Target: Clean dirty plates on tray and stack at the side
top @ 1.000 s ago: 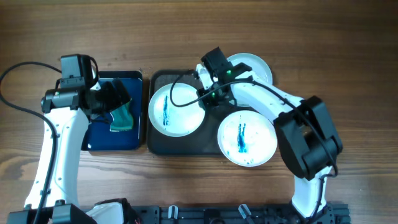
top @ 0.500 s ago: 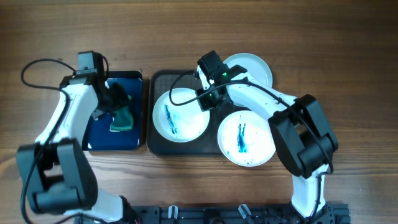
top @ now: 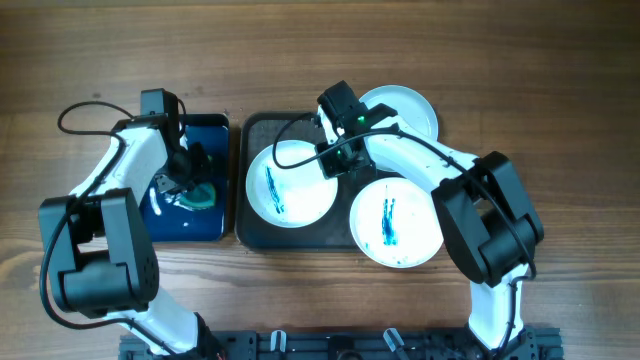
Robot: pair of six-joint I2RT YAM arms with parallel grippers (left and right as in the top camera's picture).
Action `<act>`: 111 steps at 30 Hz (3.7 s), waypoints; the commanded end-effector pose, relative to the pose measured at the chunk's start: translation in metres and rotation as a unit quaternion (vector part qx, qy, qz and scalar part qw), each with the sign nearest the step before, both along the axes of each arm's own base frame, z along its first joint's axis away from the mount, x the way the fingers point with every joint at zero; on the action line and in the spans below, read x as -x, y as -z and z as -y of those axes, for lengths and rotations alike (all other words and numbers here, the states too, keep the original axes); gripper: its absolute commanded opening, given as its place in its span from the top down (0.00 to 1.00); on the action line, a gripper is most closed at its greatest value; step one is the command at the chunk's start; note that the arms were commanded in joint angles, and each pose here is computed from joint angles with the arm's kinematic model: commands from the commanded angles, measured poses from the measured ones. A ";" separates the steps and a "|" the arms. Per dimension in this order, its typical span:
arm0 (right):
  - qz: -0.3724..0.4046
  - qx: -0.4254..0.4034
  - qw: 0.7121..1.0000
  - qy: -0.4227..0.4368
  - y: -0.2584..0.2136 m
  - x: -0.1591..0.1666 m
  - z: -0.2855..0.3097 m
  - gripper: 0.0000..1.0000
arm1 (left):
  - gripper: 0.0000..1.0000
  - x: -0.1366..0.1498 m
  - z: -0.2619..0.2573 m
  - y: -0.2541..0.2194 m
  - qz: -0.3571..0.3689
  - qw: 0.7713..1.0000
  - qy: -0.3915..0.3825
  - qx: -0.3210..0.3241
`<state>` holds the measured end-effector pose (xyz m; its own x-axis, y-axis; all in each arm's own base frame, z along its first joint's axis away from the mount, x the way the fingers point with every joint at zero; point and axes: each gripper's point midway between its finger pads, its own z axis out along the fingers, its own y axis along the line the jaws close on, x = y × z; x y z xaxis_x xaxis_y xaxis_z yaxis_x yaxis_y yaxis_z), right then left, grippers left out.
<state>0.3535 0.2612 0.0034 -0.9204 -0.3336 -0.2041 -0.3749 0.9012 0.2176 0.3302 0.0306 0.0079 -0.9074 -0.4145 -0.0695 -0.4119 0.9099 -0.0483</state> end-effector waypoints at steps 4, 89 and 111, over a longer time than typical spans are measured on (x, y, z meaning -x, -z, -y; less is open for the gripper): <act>-0.018 0.070 0.997 -0.001 0.004 0.002 0.029 0.96 | 0.96 -0.013 0.004 -0.023 0.019 1.000 0.008 0.008; -0.140 -0.030 0.990 0.019 0.038 0.017 0.032 0.96 | 0.96 -0.027 0.118 -0.010 -0.027 0.999 0.018 -0.035; 0.423 0.313 0.846 0.087 -0.227 0.011 0.047 0.96 | 0.96 -0.057 -0.016 -0.163 0.103 0.985 -0.130 -0.046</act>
<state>0.3405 0.2317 0.1644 -0.7229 -0.4608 -0.5149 -0.2379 0.8656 -0.4406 0.3839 0.0430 0.1604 -0.7409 -0.6223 -0.2524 -0.6266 0.7759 -0.0737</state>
